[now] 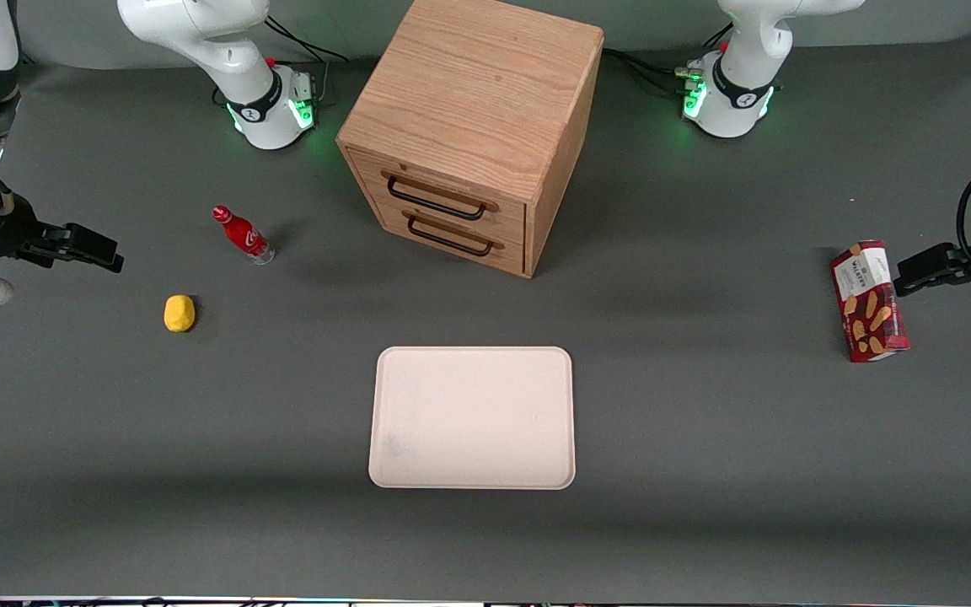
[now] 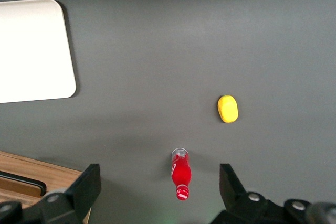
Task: Place coke bottle on tray
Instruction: 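Lower the open right gripper over the red Coca-Cola bottle's cap end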
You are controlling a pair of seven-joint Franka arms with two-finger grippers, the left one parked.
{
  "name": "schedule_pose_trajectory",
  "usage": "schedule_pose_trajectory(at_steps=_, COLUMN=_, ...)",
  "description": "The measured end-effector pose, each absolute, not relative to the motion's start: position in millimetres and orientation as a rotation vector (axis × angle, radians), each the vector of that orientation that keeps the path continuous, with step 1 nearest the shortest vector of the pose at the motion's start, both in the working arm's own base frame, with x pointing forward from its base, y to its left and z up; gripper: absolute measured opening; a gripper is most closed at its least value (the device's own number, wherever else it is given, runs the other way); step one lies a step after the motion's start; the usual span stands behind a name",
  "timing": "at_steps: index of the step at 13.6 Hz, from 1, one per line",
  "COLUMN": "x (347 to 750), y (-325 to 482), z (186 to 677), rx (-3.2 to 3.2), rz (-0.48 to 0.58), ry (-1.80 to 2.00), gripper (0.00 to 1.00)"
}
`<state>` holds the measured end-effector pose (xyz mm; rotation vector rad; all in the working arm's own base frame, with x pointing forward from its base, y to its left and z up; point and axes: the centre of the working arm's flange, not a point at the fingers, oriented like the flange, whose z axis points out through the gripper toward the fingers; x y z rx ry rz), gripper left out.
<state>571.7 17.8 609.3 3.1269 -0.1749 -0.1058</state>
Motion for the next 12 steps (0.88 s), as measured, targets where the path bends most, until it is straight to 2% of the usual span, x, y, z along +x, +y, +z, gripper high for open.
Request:
schedule_pose_trajectory(at_steps=4, x=571, y=18, z=608, rx=3.126, rz=-0.113, ry=-0.175, gripper=1.0)
schedule_pose_trajectory(at_steps=8, x=564, y=14, z=576, rx=3.123, rz=-0.185, ry=-0.181, gripper=1.0)
schedule_pose_trajectory(at_steps=12, x=502, y=6, z=504, rx=3.164, rz=-0.128, ry=-0.128, gripper=1.0)
